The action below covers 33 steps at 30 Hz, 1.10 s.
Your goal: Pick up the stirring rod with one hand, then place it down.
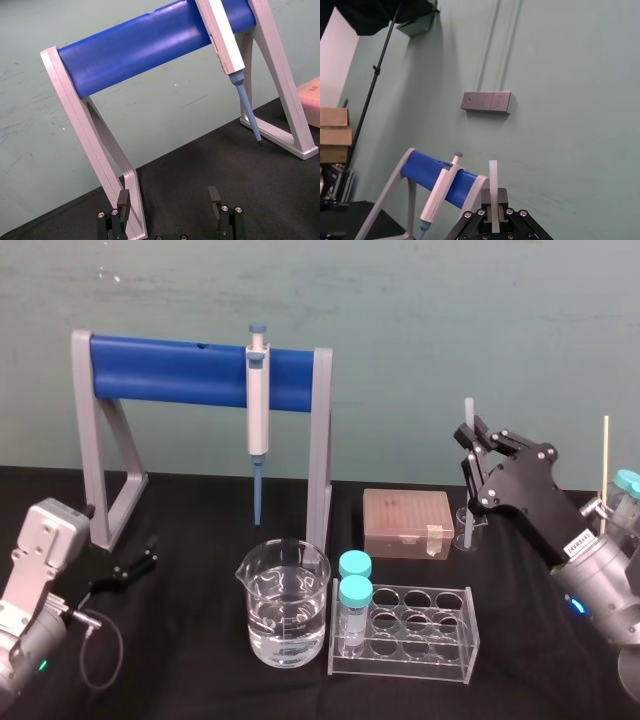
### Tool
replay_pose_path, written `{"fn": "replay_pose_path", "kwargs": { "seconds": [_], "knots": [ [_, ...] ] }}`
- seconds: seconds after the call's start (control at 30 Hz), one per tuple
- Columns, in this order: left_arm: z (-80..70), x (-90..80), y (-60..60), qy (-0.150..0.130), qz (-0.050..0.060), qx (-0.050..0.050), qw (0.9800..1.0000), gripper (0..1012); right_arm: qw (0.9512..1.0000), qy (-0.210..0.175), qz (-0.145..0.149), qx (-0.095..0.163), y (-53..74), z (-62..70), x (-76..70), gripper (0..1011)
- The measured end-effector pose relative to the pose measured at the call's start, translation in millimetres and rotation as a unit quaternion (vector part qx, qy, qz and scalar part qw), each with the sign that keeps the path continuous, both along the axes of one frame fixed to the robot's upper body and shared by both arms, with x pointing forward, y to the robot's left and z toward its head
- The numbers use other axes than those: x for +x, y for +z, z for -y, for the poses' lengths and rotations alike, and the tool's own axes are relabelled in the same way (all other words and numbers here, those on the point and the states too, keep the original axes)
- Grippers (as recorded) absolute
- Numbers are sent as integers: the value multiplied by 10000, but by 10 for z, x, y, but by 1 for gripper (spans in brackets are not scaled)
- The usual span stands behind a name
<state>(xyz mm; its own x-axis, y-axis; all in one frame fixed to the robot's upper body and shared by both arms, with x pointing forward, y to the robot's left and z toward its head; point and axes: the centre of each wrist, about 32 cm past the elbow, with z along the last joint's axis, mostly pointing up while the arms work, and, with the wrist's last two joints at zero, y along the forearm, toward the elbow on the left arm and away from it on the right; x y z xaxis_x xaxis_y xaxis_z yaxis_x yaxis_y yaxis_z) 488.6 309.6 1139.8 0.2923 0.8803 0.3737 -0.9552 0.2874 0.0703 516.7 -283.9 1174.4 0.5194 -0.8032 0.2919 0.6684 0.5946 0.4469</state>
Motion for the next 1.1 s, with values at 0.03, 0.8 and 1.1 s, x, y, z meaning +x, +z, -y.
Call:
{"fn": "replay_pose_path", "kwargs": {
  "seconds": [0.03, 0.8, 1.1],
  "knots": [
    [0, 0, 0, 0, 0, 0, 10000, 1000, 10000, -13, -2, 21, -15, -1, -4, 70],
    [0, 0, 0, 0, 0, 0, 10000, 1000, 9994, -161, -266, 171, -117, -4, -79, 70],
    [0, 0, 0, 0, 0, 0, 10000, 1000, 9994, -153, -257, 167, -113, -5, -78, 70]
  ]
}}
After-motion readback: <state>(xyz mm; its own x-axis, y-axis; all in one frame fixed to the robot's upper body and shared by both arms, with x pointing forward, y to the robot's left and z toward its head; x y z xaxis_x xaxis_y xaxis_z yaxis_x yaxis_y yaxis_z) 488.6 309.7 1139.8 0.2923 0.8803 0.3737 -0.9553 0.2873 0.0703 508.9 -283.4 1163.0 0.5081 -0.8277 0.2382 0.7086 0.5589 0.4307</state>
